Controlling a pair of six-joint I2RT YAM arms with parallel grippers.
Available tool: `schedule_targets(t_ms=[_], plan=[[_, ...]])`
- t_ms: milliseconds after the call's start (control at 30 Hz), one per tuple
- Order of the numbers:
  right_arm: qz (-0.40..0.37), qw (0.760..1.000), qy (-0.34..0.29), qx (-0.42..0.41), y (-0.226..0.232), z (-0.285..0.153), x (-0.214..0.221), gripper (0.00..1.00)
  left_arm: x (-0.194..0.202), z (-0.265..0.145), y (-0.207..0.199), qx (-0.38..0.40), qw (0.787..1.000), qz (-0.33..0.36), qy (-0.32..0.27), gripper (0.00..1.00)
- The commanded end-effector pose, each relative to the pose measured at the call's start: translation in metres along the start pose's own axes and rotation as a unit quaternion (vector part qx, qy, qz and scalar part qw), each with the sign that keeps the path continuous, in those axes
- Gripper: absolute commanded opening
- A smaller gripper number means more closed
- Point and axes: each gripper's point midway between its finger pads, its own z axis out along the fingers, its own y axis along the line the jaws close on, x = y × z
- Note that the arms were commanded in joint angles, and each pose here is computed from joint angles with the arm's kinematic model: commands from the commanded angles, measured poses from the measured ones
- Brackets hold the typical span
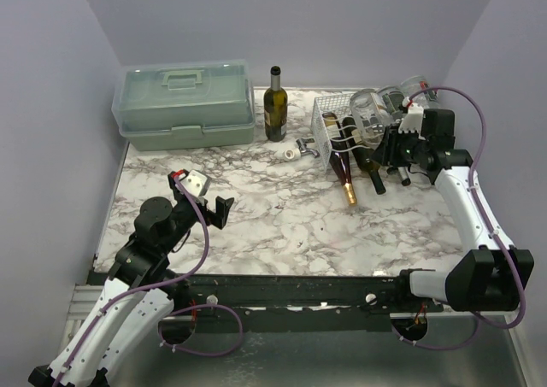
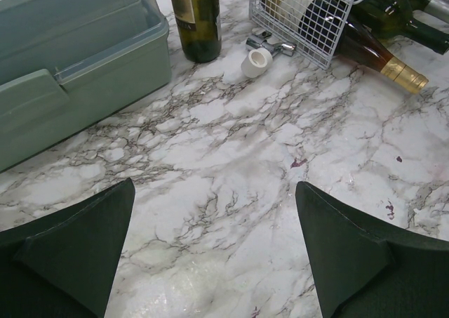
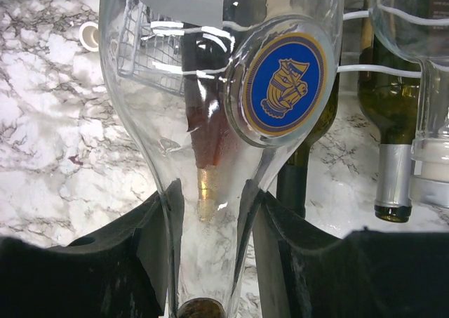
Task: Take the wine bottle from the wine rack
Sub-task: Place the wine bottle at the center of the board.
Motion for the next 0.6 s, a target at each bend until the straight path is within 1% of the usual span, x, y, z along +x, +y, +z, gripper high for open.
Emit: schedule_targets(t_ms=[0, 567], plan=[[-0.058, 0.986, -0.149, -0.035, 0.022, -0.029, -0.078, 0.0, -0.001, 0.001, 0.0, 0.0, 1.0, 0.0, -0.006, 0.99], [-0.068, 0.983, -0.155, -0.073, 0.038, -0.036, -0.077, 0.0, 0.0, 0.002, 0.0, 0.001, 1.0, -0.001, -0.004, 0.99]])
